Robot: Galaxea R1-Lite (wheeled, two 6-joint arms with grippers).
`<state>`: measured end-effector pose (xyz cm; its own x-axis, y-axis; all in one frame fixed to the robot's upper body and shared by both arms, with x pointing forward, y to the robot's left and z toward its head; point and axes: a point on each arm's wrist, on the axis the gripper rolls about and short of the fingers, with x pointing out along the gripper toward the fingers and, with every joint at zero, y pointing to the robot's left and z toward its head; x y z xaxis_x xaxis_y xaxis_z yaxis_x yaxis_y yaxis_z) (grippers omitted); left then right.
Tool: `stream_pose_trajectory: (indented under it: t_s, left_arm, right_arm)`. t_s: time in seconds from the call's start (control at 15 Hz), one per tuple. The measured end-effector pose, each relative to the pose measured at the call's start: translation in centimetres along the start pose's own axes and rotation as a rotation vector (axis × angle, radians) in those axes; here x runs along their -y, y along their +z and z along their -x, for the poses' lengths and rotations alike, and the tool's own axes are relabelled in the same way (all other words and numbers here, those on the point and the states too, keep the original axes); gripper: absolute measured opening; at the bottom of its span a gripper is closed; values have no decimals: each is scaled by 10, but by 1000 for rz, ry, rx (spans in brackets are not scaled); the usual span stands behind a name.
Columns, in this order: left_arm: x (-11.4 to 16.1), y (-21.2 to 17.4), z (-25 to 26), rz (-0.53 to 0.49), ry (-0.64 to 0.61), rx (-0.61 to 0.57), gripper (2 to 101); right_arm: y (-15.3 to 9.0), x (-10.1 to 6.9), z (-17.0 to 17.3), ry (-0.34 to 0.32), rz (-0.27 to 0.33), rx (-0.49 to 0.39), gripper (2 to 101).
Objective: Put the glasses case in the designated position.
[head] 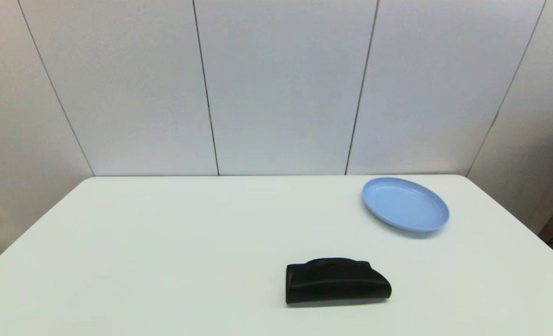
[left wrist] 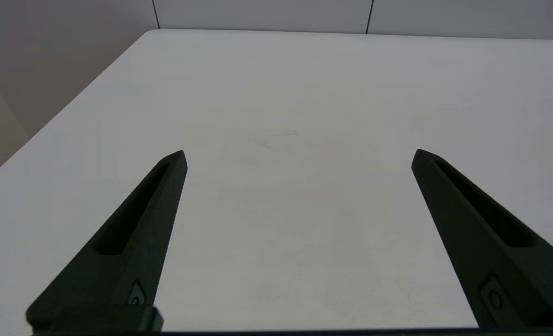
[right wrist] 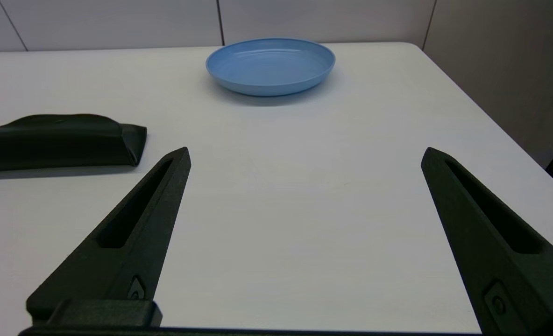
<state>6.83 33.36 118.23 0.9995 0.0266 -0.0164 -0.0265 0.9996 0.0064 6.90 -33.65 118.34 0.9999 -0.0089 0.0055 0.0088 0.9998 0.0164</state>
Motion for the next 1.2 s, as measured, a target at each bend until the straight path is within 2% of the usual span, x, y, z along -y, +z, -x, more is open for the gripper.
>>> stream_pose_trajectory:
  t_s: [0.2,0.33,0.47,0.53,0.73,0.8,0.93,1.07,1.2]
  left_arm:
    - [0,0,0,0,-1,0,978]
    - [0,0,0,0,-1,0,978]
    - [0,0,0,0,0,1,978]
    - [0,0,0,0,0,1,978]
    - [0,0,0,0,0,0,978]
    - [0,0,0,0,0,0,978]
    - [0,0,0,0,0,1,978]
    - [0,0,0,6,0,1,978]
    - [0,0,0,6,0,1,978]
  right_arm:
    - [4,0,0,-6,20,-14,980]
    - [29,0,-1,-40,25,-12,980]
    - [72,0,-8,-81,27,-16,980]
    - [101,0,-13,-98,34,-3,980]
    - [190,-1,-36,-119,106,-10,980]
    - [214,-2,-47,-98,141,-40,980]
    - [253,-6,-72,21,221,-133,980]
    - [271,-14,-91,199,330,-261,980]
    - [275,-24,-116,357,439,-400,980]
